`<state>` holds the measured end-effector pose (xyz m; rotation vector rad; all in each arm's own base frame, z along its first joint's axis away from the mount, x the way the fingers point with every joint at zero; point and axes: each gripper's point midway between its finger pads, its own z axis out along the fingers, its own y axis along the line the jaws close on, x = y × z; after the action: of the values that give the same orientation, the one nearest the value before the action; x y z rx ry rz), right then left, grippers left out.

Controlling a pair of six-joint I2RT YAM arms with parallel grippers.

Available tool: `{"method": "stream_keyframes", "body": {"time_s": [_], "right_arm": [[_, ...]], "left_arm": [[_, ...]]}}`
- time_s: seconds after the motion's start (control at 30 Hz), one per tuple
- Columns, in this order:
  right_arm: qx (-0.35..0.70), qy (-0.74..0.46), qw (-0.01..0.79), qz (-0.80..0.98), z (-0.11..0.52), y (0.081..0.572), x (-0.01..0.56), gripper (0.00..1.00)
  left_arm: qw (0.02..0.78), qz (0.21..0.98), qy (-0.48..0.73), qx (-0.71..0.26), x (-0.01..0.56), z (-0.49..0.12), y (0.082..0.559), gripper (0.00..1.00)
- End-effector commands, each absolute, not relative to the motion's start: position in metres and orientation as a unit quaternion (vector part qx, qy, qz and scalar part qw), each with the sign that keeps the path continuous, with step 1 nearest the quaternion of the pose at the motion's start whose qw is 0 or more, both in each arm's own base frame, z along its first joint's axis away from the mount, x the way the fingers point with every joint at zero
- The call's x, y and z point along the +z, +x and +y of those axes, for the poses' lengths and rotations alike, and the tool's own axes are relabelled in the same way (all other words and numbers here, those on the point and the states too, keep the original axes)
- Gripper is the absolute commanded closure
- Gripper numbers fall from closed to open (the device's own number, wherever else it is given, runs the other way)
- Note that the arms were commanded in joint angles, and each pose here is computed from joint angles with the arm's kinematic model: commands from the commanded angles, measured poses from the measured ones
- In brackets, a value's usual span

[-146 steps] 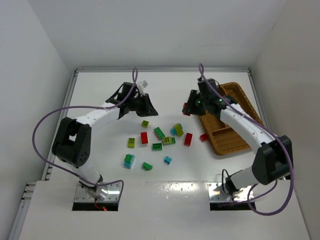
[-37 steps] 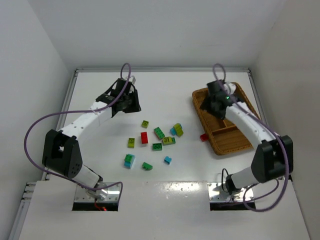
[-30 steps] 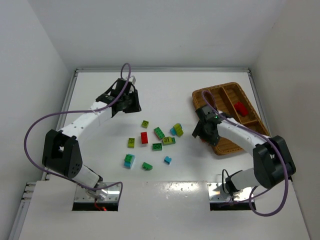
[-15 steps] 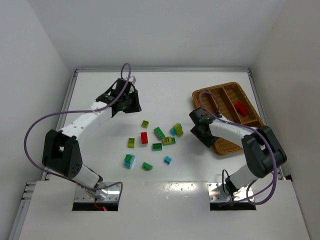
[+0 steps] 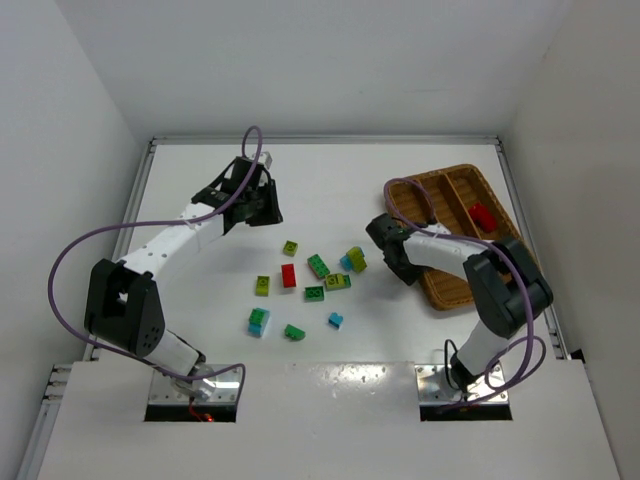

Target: Sort the legos into containers by color

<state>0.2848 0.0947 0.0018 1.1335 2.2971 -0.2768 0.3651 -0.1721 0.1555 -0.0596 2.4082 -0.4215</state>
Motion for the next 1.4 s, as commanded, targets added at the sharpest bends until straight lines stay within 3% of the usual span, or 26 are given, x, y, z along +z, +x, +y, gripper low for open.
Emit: {"method": "stream_keyframes", "body": {"time_s": [0.0,0.17,0.27,0.5,0.7,0.87,1.17,1.23,1.27,1.37], "right_arm": [[-0.111,0.432,0.300,0.843,0.092,0.295,0.008,0.53],[-0.107,0.417,0.304,0.850,0.097,0.297,0.013,0.67],[-0.097,0.396,0.309,0.859,0.102,0.304,0.021,0.69],[-0.021,0.303,0.403,0.863,0.120,0.364,0.126,0.70],[-0.062,0.350,0.413,0.838,0.021,0.412,0.160,0.70],[-0.050,0.437,0.371,0.818,-0.063,0.430,0.133,0.70],[-0.054,0.496,0.335,0.799,-0.131,0.465,0.095,0.69],[-0.044,0.493,0.344,0.798,-0.138,0.481,0.100,0.62],[-0.042,0.489,0.338,0.803,-0.143,0.490,0.098,0.44],[-0.049,0.476,0.320,0.818,-0.138,0.495,0.098,0.29]], "left_arm": [[0.358,0.918,-0.017,-0.170,0.170,-0.172,0.365,0.66],[0.358,0.918,-0.017,-0.170,0.170,-0.172,0.365,0.66],[0.358,0.918,-0.017,-0.170,0.170,-0.172,0.365,0.66],[0.368,0.915,-0.021,-0.164,0.177,-0.167,0.364,0.66],[0.360,0.917,-0.028,-0.169,0.174,-0.170,0.363,0.66],[0.362,0.917,-0.030,-0.165,0.173,-0.168,0.364,0.66],[0.352,0.921,-0.028,-0.165,0.166,-0.172,0.369,0.66],[0.352,0.921,-0.028,-0.165,0.166,-0.172,0.369,0.66],[0.353,0.921,-0.030,-0.161,0.166,-0.172,0.372,0.66],[0.354,0.921,-0.030,-0.162,0.167,-0.173,0.375,0.58]]}}
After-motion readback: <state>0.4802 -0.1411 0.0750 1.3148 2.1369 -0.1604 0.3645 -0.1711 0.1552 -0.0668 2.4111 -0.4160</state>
